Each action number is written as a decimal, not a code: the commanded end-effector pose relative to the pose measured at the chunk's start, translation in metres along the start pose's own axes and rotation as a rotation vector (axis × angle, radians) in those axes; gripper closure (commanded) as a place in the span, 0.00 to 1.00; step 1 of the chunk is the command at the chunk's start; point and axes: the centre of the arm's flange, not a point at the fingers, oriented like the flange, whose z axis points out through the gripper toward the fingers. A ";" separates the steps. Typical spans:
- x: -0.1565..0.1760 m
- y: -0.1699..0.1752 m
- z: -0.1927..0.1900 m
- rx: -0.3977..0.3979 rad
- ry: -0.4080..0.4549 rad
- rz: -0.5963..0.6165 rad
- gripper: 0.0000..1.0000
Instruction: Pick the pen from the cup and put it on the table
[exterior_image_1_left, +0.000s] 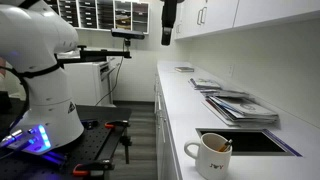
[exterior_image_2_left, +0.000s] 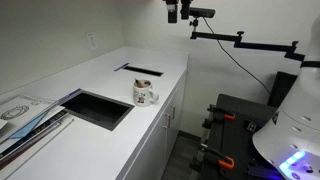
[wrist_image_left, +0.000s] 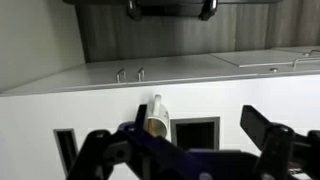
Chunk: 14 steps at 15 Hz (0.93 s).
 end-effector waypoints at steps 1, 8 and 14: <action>0.000 0.000 0.000 0.000 0.000 0.000 0.00; 0.000 0.000 0.000 0.000 0.000 0.000 0.00; 0.053 0.022 0.059 0.067 0.017 -0.021 0.00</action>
